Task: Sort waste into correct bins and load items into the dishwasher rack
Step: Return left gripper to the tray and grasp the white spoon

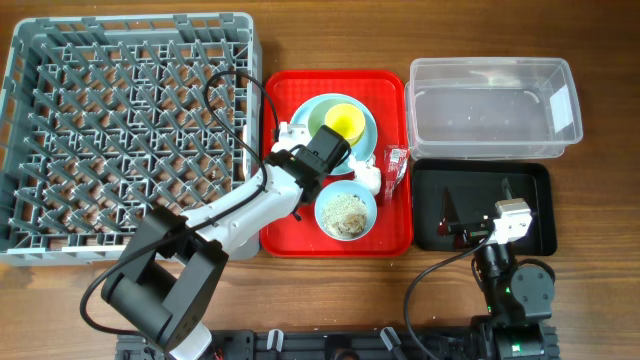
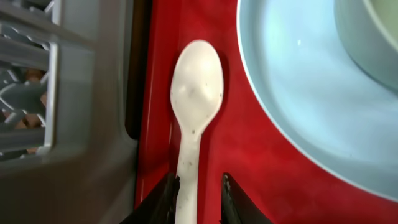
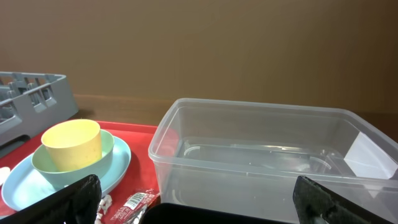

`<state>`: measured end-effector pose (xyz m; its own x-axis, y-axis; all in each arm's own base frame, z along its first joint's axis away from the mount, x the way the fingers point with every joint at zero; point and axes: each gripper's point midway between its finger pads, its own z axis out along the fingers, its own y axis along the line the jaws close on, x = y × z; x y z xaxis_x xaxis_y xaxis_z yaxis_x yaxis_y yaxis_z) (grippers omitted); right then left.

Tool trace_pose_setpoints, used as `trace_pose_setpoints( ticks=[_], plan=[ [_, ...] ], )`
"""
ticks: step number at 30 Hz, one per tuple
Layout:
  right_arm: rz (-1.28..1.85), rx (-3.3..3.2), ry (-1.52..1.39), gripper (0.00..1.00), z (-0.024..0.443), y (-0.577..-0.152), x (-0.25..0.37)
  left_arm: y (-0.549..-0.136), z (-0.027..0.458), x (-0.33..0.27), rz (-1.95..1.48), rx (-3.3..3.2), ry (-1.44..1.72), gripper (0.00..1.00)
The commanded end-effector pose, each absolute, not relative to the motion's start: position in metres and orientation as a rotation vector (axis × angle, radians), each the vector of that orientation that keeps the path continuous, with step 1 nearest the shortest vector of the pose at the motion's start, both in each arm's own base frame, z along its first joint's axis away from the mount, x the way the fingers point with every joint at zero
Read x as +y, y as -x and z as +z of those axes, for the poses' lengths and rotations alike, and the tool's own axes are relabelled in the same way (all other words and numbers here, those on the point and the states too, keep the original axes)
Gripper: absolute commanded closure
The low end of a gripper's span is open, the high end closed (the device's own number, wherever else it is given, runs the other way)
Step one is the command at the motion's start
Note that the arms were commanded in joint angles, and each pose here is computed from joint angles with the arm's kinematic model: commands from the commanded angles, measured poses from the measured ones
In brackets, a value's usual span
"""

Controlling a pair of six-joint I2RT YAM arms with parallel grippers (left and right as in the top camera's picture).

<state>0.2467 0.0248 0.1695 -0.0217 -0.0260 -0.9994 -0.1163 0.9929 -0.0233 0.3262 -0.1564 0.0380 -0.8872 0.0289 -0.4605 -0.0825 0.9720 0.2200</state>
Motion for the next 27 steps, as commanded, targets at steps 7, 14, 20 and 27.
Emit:
trace_pose_setpoints(
  ticks=[7, 14, 20, 27],
  plan=[
    [0.078, 1.585, 0.115, 0.0, 0.171, -0.246, 0.026, -0.333, 0.028, -0.142, 0.389, 2.626, 0.085, 0.76],
    [0.078, 1.585, 0.115, 0.0, 0.171, -0.246, 0.026, -0.334, 0.01, -0.136, 0.431, 2.653, 0.091, 0.73],
    [0.078, 1.585, 0.115, 0.0, 0.171, -0.246, 0.026, -0.332, -0.005, -0.139, 0.422, 2.684, 0.083, 0.72],
    [0.078, 1.585, 0.115, 0.0, 0.171, -0.246, 0.026, -0.324, -0.013, -0.157, 0.312, 2.748, 0.058, 0.82]
  ],
)
